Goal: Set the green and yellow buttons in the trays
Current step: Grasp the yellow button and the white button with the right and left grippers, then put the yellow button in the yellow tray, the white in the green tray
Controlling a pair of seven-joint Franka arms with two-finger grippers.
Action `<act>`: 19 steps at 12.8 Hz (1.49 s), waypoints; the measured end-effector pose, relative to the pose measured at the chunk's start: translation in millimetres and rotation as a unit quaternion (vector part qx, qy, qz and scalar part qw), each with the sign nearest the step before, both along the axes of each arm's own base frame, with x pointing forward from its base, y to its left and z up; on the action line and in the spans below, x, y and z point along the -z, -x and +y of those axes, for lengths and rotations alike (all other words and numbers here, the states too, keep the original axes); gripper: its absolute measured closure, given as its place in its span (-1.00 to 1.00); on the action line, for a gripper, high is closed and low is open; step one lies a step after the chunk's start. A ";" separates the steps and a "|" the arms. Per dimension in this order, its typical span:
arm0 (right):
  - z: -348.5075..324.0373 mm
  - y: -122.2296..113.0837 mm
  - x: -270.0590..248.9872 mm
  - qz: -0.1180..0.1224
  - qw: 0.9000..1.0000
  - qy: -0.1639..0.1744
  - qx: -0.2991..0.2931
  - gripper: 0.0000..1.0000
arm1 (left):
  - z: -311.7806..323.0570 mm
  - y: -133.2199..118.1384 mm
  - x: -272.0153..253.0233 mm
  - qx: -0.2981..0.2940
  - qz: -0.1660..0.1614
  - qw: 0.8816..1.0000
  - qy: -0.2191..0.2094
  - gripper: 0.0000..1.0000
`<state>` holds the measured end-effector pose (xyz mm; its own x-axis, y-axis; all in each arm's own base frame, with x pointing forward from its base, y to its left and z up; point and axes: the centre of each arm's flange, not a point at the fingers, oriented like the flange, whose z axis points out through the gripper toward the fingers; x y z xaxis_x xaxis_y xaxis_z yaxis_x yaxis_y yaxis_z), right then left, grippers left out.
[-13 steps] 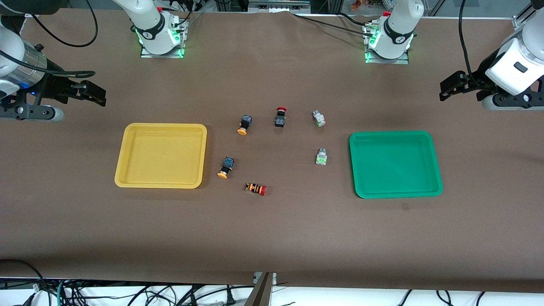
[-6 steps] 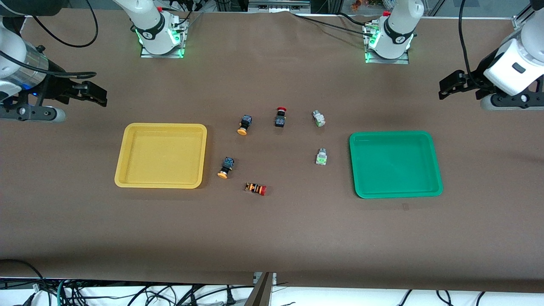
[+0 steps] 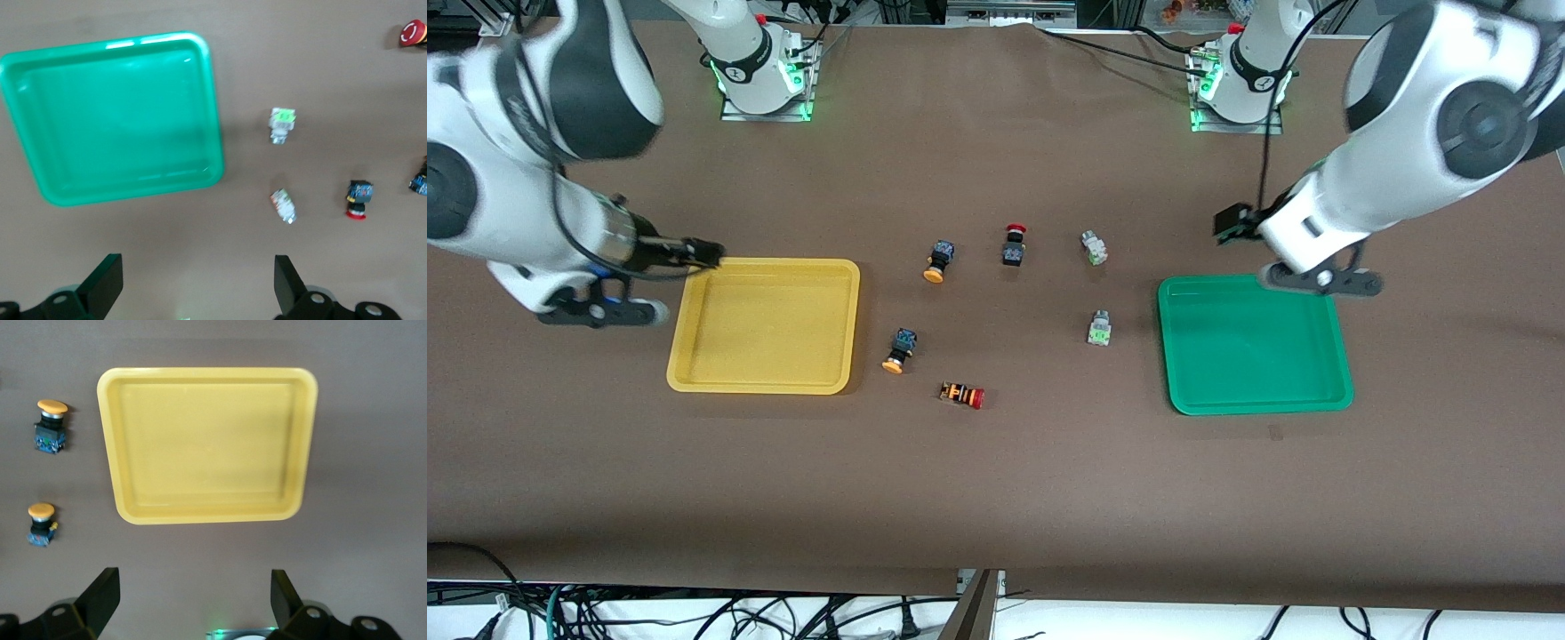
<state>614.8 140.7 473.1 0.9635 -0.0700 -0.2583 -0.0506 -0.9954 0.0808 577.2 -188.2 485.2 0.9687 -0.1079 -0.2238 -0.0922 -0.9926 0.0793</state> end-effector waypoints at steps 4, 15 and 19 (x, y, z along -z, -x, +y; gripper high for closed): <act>85.4 -15.8 84.0 -0.017 0.998 -0.023 0.053 -1.00 | -96.8 -13.2 133.7 0.050 0.002 0.999 0.017 -1.00; 186.8 -25.2 246.8 -0.090 0.984 -0.065 0.136 -1.00 | -135.3 -15.2 294.3 0.075 -0.022 0.997 0.007 -0.82; 193.3 -16.8 279.9 -0.075 0.986 -0.055 0.136 -0.99 | -132.9 -16.4 300.5 0.067 -0.022 0.998 0.006 0.09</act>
